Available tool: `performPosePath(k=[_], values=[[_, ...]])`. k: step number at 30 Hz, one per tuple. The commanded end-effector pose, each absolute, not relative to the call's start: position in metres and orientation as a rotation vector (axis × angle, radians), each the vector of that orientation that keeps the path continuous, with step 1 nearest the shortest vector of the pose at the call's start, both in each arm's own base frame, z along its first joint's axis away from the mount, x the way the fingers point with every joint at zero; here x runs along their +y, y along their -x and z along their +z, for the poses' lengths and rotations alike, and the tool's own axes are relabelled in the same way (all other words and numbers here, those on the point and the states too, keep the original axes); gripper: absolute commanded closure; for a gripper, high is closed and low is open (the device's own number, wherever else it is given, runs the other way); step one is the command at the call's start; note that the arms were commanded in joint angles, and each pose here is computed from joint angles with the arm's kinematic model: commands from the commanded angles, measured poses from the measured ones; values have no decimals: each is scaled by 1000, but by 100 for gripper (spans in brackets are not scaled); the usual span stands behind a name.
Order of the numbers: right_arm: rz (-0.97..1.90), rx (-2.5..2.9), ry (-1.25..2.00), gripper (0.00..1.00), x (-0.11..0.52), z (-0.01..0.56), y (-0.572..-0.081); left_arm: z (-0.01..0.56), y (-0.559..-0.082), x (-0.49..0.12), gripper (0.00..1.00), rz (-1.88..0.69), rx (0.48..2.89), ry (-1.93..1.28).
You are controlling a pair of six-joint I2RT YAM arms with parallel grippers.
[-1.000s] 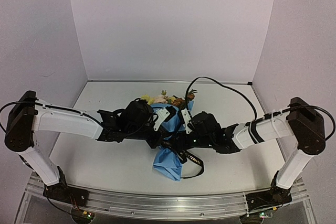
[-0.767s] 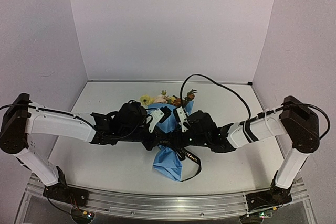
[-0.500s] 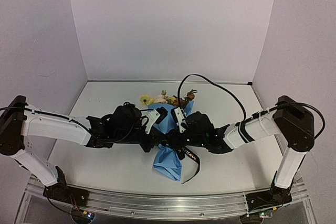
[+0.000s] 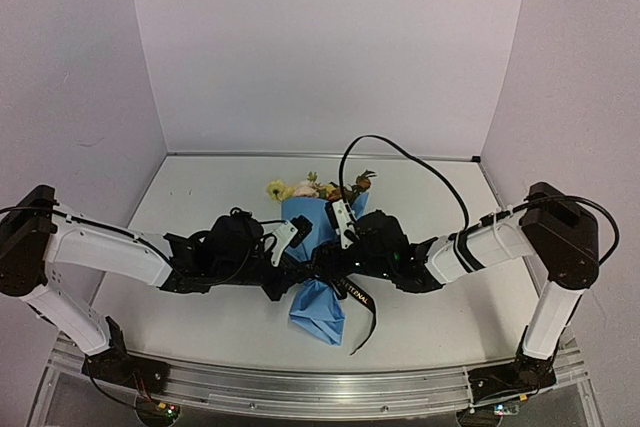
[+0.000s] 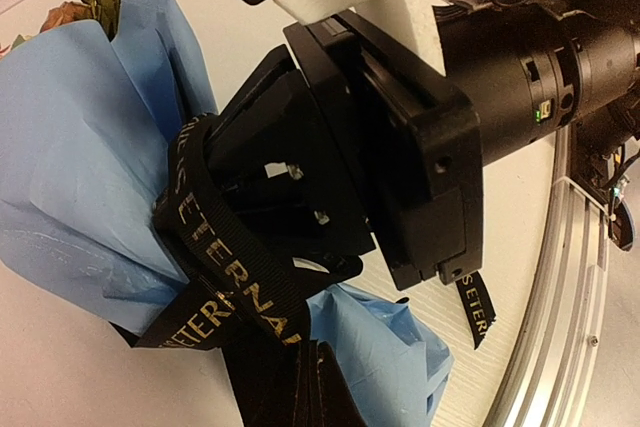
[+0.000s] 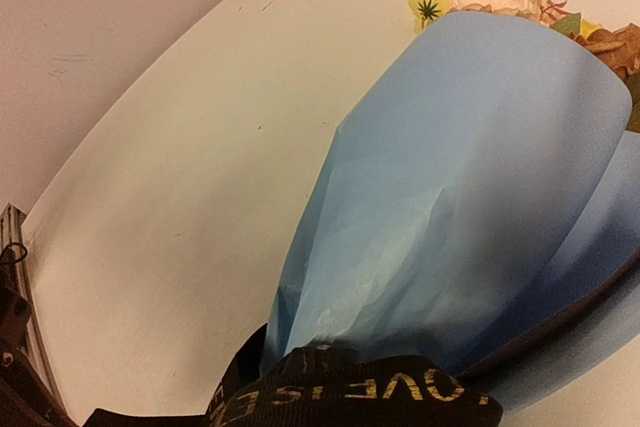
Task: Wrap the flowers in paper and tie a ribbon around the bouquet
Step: Cross the half-tied ribbon over the folded bouquet.
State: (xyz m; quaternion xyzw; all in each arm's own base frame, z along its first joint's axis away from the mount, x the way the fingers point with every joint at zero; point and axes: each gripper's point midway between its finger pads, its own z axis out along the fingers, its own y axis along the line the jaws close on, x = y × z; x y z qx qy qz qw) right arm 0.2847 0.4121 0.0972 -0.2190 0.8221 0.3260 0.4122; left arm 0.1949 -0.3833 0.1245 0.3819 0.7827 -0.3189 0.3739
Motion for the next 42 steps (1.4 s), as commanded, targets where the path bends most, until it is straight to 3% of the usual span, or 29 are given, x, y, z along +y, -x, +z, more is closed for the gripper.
performPosePath(k=[1,9,26,28,32,42], values=[[838,1974,531,100,417,127,-291,146,-195,-389,98,-892,1926,-943],[844,1961,562,100,417,130,-287,148,-198,-390,94,-885,1931,-923],[857,1947,598,100,424,132,-287,208,-220,-363,52,-813,1834,-724],[859,1949,597,100,425,131,-287,210,-234,-351,53,-757,1860,-656],[866,1953,593,100,425,131,-286,184,-266,-332,64,-628,1985,-577],[917,1959,599,100,430,133,-282,106,-280,-355,76,-579,2195,-704]])
